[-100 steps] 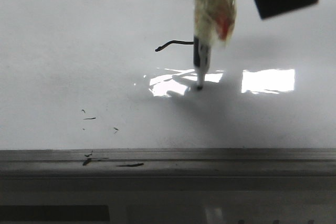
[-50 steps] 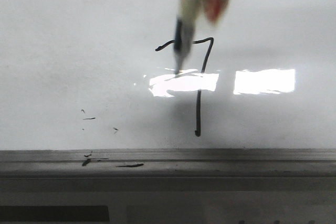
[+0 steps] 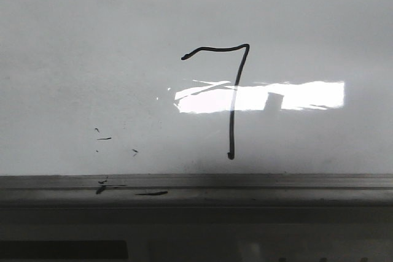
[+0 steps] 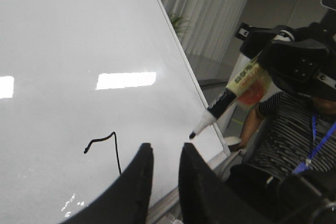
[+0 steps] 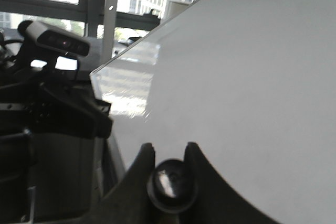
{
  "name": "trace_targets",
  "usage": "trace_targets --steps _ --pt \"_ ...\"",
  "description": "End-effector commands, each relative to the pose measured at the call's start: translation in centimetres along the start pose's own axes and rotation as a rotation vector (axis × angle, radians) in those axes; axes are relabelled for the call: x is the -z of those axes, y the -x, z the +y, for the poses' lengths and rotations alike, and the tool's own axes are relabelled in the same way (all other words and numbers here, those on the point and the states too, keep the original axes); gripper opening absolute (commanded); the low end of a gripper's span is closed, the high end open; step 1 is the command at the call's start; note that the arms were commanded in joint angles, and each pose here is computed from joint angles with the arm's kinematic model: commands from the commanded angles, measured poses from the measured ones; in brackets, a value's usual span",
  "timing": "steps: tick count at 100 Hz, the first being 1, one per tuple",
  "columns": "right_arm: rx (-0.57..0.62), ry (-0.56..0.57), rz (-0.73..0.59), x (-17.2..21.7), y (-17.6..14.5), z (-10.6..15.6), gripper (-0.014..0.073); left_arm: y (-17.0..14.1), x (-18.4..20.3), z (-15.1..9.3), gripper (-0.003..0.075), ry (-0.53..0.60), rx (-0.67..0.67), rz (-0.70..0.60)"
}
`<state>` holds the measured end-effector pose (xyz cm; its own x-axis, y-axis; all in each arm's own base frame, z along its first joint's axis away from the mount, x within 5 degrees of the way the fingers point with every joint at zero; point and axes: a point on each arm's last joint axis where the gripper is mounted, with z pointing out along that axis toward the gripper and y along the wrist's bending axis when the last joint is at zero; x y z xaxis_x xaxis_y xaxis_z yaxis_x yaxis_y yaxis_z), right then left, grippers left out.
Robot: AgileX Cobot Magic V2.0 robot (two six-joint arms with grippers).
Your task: Write number 7 on whiteboard
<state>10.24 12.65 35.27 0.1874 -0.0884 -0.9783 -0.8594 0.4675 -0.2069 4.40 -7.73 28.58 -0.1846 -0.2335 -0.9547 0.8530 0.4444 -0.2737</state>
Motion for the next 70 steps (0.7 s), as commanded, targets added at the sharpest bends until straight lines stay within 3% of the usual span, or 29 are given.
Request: trace_targets --steps 1,8,13,24,32,55,70 --pt "-0.074 0.089 0.010 0.2 -0.7 1.0 -0.0044 0.7 -1.2 -0.8 0.0307 -0.031 -0.078 0.032" --pt "-0.114 0.138 0.046 0.3 -1.8 1.6 -0.0044 0.1 -2.3 -1.3 0.0415 -0.047 -0.095 0.110" --pt "-0.121 0.169 0.053 0.3 -2.2 2.0 -0.0044 -0.7 -3.3 -1.6 0.0445 -0.066 -0.131 0.184" --pt "-0.125 0.185 0.055 0.4 -2.4 2.2 -0.0044 -1.6 -5.5 -2.7 0.0417 -0.134 -0.260 0.314" --pt "-0.125 0.185 0.055 0.4 -2.4 2.2 -0.0044 -2.1 -7.5 -3.1 0.0395 -0.138 -0.282 0.380" --pt "-0.125 0.185 0.055 0.4 -2.4 2.2 -0.0044 -1.7 -11.9 -4.4 0.0386 -0.138 -0.287 0.433" --pt "-0.125 0.189 0.053 0.4 -2.3 2.2 -0.0044 -1.9 -12.7 -4.7 0.0386 -0.142 -0.281 0.455"
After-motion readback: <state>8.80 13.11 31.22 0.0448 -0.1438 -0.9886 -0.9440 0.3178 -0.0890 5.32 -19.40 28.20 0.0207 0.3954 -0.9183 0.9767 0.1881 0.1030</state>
